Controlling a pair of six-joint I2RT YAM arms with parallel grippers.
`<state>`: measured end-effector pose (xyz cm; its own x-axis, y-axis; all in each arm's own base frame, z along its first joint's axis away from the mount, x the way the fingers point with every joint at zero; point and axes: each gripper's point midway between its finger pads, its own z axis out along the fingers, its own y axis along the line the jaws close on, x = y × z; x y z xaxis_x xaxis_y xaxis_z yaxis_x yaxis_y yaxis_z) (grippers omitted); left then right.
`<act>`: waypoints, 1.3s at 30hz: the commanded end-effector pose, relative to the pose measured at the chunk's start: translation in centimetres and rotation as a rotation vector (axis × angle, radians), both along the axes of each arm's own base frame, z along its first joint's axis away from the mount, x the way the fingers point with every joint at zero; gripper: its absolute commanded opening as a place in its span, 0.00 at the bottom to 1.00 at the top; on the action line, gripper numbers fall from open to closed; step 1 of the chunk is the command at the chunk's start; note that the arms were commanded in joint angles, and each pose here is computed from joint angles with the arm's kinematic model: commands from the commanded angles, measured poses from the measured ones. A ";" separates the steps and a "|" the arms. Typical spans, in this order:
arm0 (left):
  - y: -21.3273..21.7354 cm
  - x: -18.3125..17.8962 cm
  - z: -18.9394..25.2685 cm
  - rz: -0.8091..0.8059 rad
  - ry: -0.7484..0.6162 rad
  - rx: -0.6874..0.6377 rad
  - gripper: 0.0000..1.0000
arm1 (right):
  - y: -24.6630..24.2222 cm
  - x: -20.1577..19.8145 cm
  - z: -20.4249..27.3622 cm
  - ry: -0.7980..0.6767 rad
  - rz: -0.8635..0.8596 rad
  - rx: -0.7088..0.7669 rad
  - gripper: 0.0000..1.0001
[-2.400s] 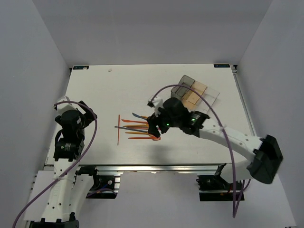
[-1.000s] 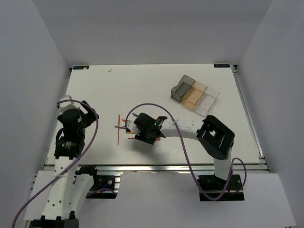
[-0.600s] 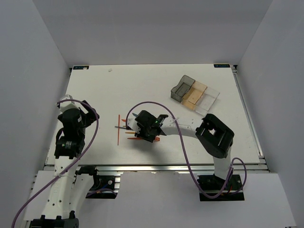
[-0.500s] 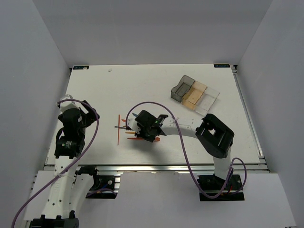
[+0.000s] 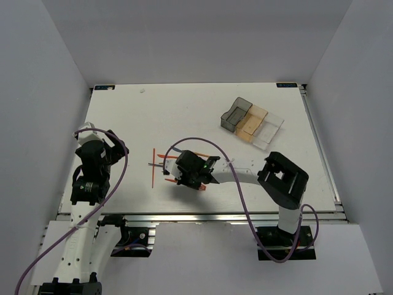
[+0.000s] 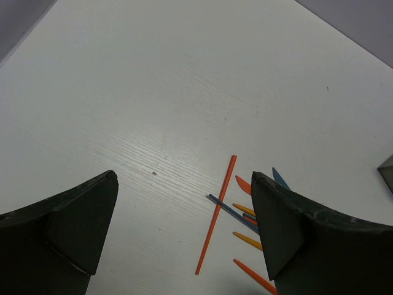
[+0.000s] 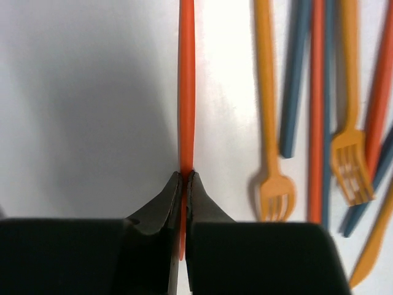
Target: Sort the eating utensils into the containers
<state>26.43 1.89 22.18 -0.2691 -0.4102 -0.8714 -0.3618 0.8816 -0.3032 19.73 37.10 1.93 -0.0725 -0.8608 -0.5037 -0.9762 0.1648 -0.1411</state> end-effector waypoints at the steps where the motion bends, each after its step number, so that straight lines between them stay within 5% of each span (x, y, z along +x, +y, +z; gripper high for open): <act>1: -0.3 0.2 -0.1 -0.018 -0.006 0.002 0.98 | -0.8 -2.8 -0.4 0.085 0.015 0.014 0.00; 11: -0.2 0.1 0.1 -0.014 -0.012 0.004 0.98 | 0.4 1.8 13.3 0.107 -0.163 0.475 0.00; 13: -0.2 0.1 0.1 -0.012 -0.015 0.003 0.98 | -2.1 6.0 15.0 0.059 -0.344 0.533 0.00; 15: -0.2 0.1 0.2 -0.015 -0.018 0.003 0.98 | -8.0 12.8 16.7 -0.072 -0.778 0.568 0.00; 18: -0.3 0.1 0.2 -0.018 -0.016 0.002 0.98 | -16.9 18.1 17.8 -0.192 -1.207 0.581 0.00; 24: -0.3 0.1 0.3 -0.020 -0.023 0.001 0.98 | -29.8 23.0 18.7 -0.390 -1.719 0.615 0.00; 33: -0.4 0.1 0.3 -0.023 -0.019 0.003 0.98 | -35.3 26.5 15.6 -0.500 -2.008 0.528 0.00; 39: -0.7 0.2 0.1 -0.034 -0.013 0.002 0.98 | -35.8 27.1 13.5 -0.480 -2.037 0.473 0.00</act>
<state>26.42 1.61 22.25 -0.2712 -0.4079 -0.8718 -0.3508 0.8854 -0.3050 45.96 2.27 13.19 -0.4230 0.3597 -0.8317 0.5912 0.8051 0.0475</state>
